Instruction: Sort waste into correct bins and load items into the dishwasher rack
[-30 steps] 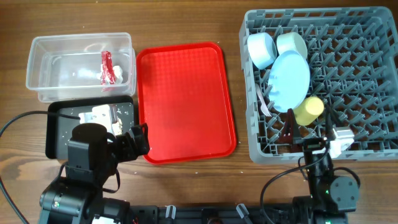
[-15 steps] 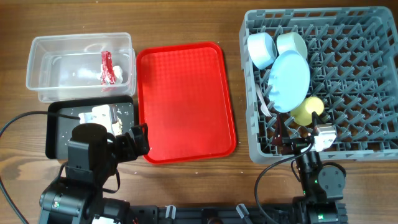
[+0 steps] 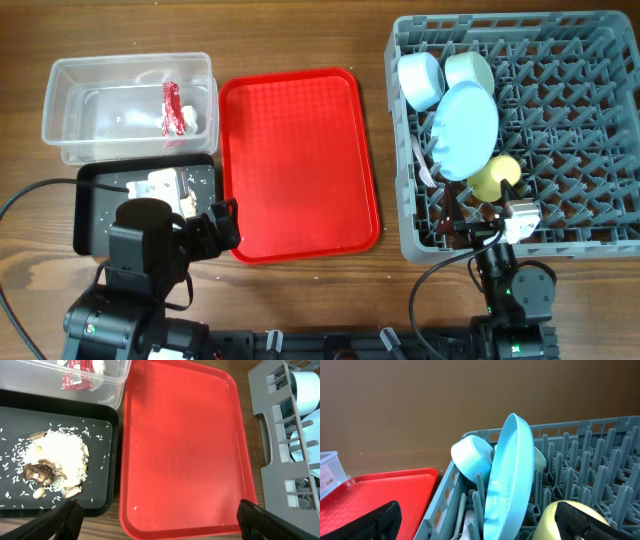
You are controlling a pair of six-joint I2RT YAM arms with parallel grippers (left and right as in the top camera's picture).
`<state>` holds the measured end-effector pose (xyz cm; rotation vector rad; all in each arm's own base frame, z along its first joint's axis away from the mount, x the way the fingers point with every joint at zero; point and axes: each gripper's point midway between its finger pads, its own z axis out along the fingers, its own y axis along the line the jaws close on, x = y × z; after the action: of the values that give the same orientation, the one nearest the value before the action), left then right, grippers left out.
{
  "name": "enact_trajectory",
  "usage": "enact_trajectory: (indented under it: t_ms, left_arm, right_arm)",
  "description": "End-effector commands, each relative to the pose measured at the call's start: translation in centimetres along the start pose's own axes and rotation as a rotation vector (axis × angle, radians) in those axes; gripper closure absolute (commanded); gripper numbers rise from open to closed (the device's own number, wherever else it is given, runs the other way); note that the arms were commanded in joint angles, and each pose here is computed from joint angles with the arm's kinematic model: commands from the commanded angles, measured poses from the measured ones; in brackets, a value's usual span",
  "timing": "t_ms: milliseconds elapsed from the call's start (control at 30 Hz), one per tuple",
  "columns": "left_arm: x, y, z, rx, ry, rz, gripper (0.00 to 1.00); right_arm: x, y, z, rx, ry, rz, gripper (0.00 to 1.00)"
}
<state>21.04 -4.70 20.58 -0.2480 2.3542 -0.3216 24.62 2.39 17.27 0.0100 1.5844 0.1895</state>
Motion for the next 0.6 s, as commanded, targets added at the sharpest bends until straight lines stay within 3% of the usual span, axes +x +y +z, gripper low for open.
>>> enact_trajectory:
  t_ms: [0,233,367,433,500,567]
  left_arm:
    - [-0.3,1.4,-0.3,-0.046,-0.059,0.016,0.0]
    - [0.3,3.2,3.0,0.045,-0.433,0.063,0.0]
    - [-0.7,3.3,3.6,0.103,-0.634,0.063,0.0]
    - [-1.6,2.8,3.4,0.128,-0.757,0.135,0.0]
    - [-1.6,2.7,3.8,0.134,-0.8,0.18,0.0]
    - [-0.6,2.5,4.6,0.137,-0.746,0.241,0.0]
  right_arm:
    - [-0.1,0.2,0.0,-0.014,-0.006,0.006,0.0]
    - [-0.1,0.2,0.0,-0.014,-0.006,0.006,0.0]
    - [-0.1,0.2,0.0,-0.013,-0.006,0.006,0.0]
    - [-0.1,0.2,0.0,-0.013,-0.006,0.006,0.0]
    - [-0.1,0.2,0.0,-0.014,-0.006,0.006,0.0]
    - [-0.1,0.2,0.0,-0.014,-0.006,0.006,0.0]
